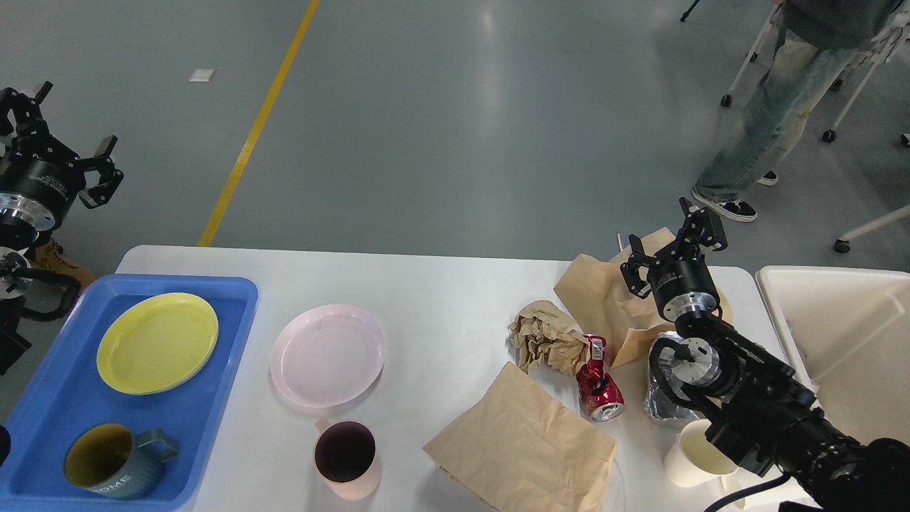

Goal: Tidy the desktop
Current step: 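Raise the left arm and move the left gripper toward the table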

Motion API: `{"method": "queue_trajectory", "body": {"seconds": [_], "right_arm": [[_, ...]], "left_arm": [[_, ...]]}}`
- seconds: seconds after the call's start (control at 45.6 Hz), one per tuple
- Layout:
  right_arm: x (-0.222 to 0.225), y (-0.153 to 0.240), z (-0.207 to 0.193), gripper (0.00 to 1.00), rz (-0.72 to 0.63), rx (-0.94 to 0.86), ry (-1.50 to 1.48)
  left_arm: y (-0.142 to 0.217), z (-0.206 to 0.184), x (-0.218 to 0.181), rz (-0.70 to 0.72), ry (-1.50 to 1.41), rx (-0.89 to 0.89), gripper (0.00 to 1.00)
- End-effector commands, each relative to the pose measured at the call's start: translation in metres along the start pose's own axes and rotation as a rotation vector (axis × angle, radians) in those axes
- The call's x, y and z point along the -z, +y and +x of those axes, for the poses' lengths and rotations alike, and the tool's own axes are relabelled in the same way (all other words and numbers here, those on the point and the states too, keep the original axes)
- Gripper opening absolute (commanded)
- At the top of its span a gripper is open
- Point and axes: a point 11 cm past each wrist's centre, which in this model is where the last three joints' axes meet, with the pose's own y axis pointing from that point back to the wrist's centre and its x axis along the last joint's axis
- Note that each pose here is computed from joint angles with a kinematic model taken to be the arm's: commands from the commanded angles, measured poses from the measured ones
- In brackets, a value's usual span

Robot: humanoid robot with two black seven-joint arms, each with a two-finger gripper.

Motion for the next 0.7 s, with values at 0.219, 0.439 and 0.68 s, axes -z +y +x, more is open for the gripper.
{"method": "queue_trajectory", "body": {"seconds": [0.219,0.439,0.68], "right_arm": [[0.000,0.000,0.000,1.00,-0.001,-0.001,0.000],[0.000,0.000,0.000,1.00,-0.001,0.000,0.000],[0.000,0.000,0.000,1.00,-0.001,0.000,0.000]], "left_arm": [[-0.003,-0.009,0.005,-0.003,0.014,0.021,0.96],[-0.005,-0.016,0.016,0.010,0.029,0.031,0.96],[-0.002,-0.028,0.023,0.054,0.023,0.132,0.96]]}}
